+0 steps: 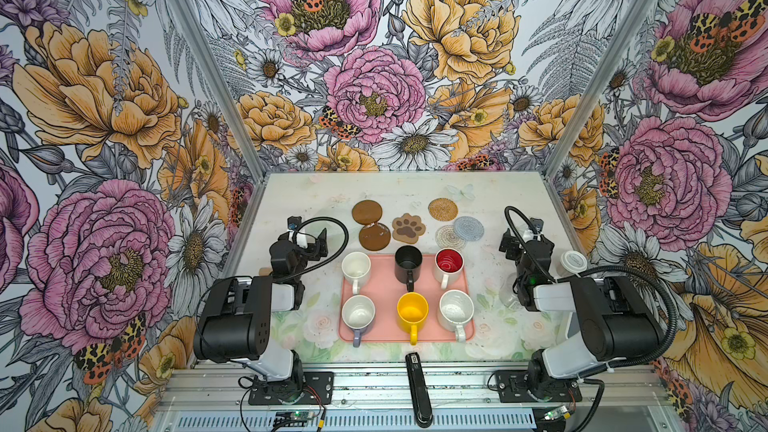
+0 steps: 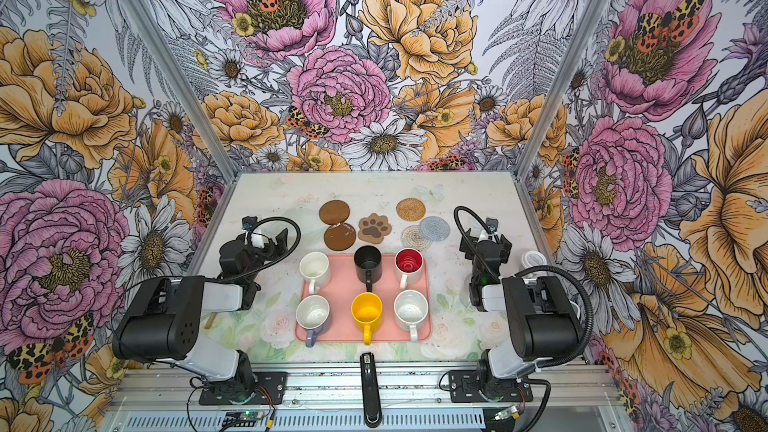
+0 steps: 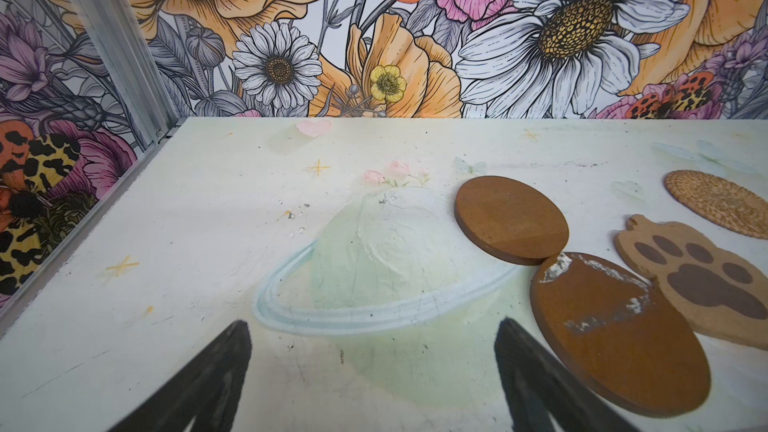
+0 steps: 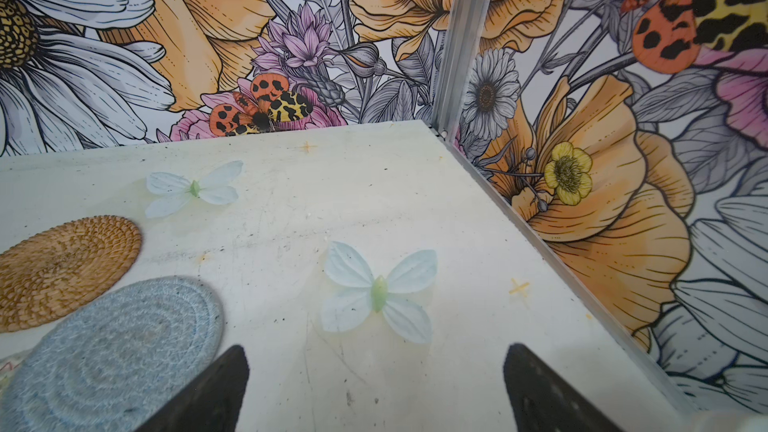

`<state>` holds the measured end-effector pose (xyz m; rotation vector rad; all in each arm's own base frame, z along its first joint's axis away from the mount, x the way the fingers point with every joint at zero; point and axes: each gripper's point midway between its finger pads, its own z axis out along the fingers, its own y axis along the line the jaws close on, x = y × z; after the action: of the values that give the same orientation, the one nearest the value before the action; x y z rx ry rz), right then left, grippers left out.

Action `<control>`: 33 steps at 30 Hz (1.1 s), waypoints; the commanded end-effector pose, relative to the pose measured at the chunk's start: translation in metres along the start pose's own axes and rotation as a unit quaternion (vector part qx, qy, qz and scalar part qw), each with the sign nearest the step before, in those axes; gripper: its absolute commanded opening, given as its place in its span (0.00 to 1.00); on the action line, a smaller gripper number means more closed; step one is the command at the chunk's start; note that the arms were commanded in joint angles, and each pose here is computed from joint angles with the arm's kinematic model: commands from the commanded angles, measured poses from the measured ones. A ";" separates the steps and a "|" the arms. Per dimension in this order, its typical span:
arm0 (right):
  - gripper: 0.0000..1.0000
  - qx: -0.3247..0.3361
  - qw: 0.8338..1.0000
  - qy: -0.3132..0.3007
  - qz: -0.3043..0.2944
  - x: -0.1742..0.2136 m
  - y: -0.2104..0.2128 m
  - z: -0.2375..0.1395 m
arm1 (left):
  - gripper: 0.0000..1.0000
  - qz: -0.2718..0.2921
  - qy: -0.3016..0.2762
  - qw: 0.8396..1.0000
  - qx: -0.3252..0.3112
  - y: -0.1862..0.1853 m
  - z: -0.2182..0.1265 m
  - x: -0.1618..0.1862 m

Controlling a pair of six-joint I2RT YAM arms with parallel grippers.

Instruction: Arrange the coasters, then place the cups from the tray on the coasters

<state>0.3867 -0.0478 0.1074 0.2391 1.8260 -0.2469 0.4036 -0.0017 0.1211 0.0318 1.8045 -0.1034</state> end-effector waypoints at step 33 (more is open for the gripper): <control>0.91 0.009 0.997 -0.071 0.013 -0.136 -0.021 -0.070 | 0.87 -0.005 -0.010 1.000 0.002 -0.072 -0.002 -0.151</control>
<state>0.3500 -0.0566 0.2859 0.2996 1.4902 -0.2457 0.4275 -0.0661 0.2556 0.0622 1.8096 -0.0913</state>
